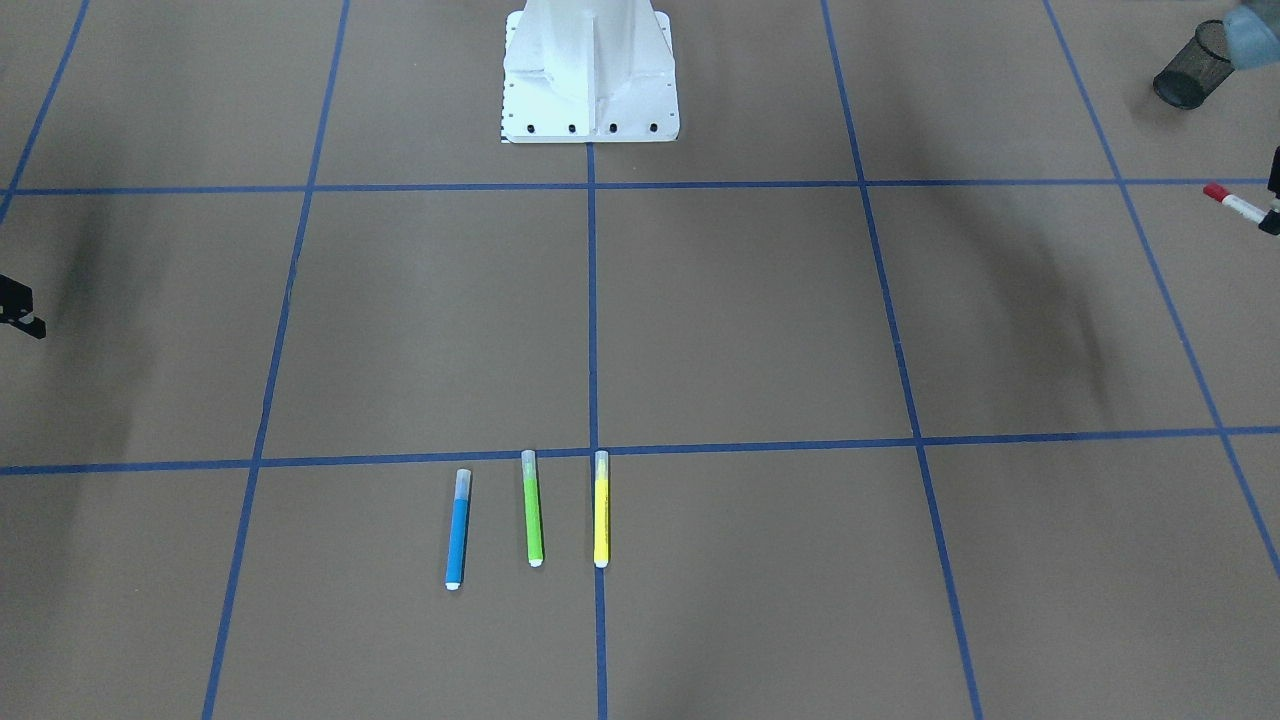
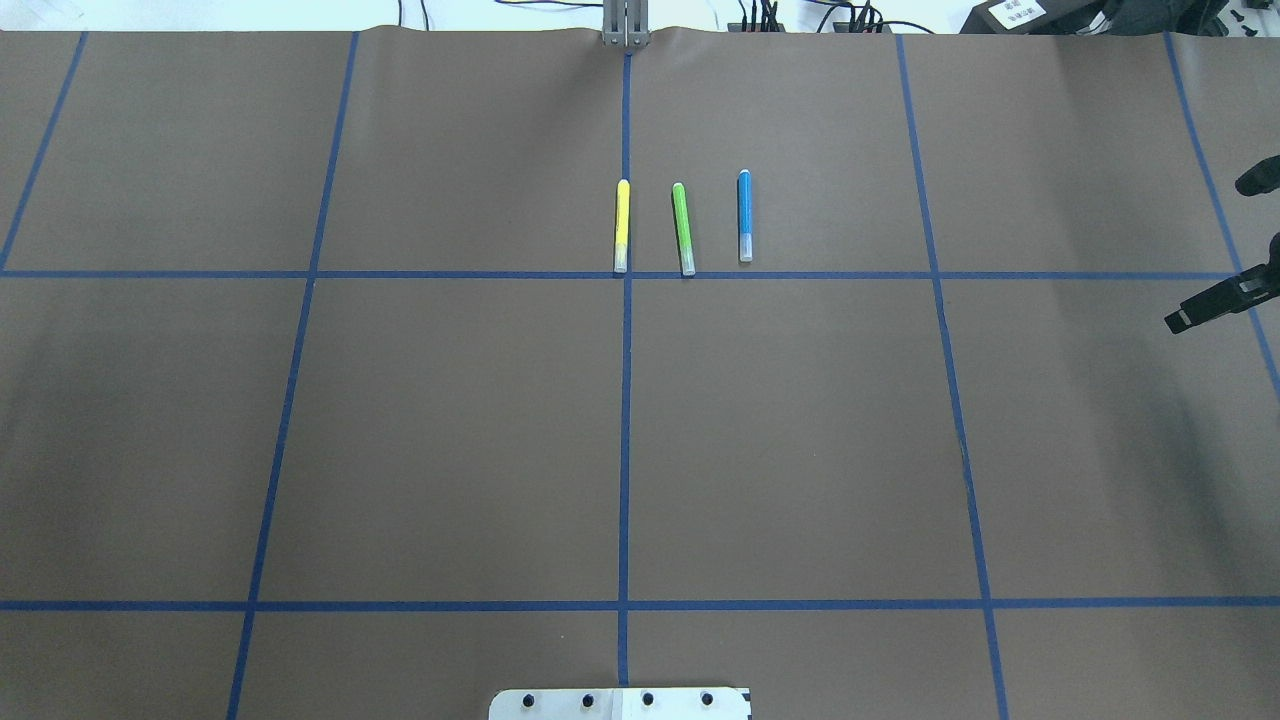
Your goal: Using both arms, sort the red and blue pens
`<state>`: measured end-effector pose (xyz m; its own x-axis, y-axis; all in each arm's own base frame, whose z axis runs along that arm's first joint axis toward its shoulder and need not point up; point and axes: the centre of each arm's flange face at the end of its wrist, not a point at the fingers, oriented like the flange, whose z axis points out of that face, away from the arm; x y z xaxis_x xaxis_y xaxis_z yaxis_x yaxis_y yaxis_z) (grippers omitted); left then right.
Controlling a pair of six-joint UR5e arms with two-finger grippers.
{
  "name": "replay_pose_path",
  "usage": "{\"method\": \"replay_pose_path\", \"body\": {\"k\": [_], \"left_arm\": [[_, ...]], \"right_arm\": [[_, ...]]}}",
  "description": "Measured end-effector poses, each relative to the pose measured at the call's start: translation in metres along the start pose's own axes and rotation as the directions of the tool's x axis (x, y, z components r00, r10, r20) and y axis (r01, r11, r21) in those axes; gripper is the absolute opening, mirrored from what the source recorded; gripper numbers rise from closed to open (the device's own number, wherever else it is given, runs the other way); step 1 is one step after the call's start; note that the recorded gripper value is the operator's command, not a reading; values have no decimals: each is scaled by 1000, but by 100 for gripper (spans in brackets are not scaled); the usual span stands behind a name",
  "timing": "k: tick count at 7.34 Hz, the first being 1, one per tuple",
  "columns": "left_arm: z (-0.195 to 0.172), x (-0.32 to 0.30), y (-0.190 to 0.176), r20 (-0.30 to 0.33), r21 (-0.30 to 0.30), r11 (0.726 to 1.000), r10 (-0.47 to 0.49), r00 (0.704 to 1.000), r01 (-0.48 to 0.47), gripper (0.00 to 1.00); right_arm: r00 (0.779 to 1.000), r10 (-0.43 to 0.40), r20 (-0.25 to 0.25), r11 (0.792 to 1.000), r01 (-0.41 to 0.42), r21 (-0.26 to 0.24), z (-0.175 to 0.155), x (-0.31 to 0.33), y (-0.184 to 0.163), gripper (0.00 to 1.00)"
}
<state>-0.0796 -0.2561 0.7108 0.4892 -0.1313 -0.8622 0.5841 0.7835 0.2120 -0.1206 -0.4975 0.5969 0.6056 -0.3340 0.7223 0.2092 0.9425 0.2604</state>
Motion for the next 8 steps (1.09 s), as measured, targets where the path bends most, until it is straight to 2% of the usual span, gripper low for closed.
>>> {"method": "replay_pose_path", "body": {"k": [2,4,6,8], "left_arm": [[-61,-47,37,15,130,986,-104,994,101,0],[-101,-73,87,54,237,964,-133,990,117,0],[-120,-88,135,87,315,940,-166,982,131,0],[-125,-96,162,93,363,920,-191,977,145,0]], "right_arm": [[1000,-4,0,1000,4,4,-1,-2,-3,100],[1000,-8,1,1000,8,8,-2,-3,-6,100],[1000,-11,1,1000,11,12,-4,-5,-10,100],[1000,-11,0,1000,11,13,-3,-5,-11,100]]}}
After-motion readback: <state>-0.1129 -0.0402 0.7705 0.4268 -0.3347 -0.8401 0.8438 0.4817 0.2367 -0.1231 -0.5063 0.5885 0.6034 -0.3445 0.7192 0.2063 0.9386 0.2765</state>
